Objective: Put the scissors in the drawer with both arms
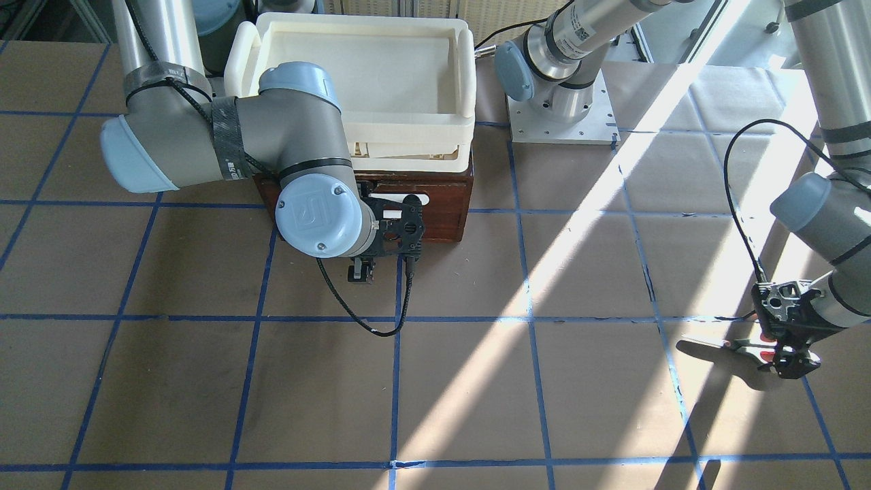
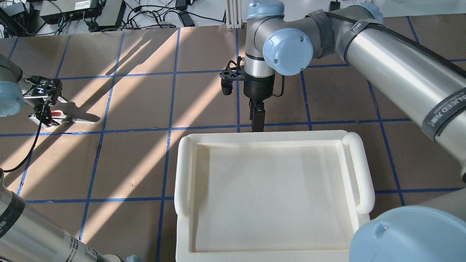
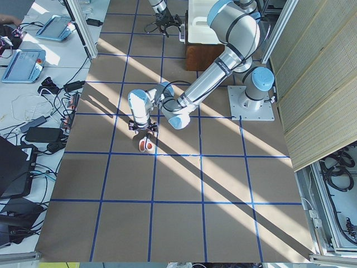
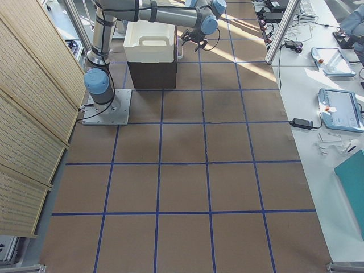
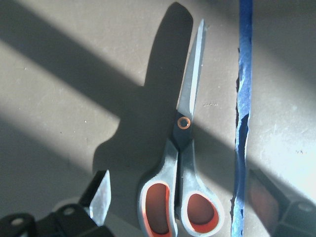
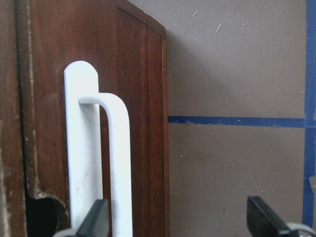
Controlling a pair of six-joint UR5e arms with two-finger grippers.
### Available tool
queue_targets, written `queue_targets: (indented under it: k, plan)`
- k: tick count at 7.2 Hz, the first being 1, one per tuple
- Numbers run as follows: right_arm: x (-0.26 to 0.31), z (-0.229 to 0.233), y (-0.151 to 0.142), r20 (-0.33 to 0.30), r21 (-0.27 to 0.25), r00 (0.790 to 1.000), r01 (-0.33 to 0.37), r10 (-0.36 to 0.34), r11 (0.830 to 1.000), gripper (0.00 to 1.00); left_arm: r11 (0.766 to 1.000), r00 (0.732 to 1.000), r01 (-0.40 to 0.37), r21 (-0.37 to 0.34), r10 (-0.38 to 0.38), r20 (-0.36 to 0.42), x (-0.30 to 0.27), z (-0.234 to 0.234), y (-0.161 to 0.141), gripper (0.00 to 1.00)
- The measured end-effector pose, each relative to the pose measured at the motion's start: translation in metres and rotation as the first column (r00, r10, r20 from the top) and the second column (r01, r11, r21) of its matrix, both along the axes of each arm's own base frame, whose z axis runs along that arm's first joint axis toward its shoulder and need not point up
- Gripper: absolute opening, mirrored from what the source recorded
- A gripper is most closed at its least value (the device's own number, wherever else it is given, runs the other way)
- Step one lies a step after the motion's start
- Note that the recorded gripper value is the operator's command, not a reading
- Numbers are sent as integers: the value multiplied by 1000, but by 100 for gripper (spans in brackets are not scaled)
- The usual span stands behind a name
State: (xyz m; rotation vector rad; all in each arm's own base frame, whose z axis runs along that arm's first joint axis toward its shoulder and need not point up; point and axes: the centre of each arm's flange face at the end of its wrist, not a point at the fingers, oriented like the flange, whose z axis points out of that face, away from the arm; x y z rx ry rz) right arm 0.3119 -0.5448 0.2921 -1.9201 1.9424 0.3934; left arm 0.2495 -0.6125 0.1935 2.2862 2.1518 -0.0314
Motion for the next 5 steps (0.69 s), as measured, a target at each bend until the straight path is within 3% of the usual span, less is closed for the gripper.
queue_targets:
  k: [3,5]
  plan:
    - [0,-3,2,-21,6,1000,-10,10,1000,100,1000,1000,1,22,0,-14,1,-22,-2,96]
    - [0,-6,4,-28,14,1000,-6,7,1000,100,1000,1000,1,27,0,-19,1,-27,-2,81]
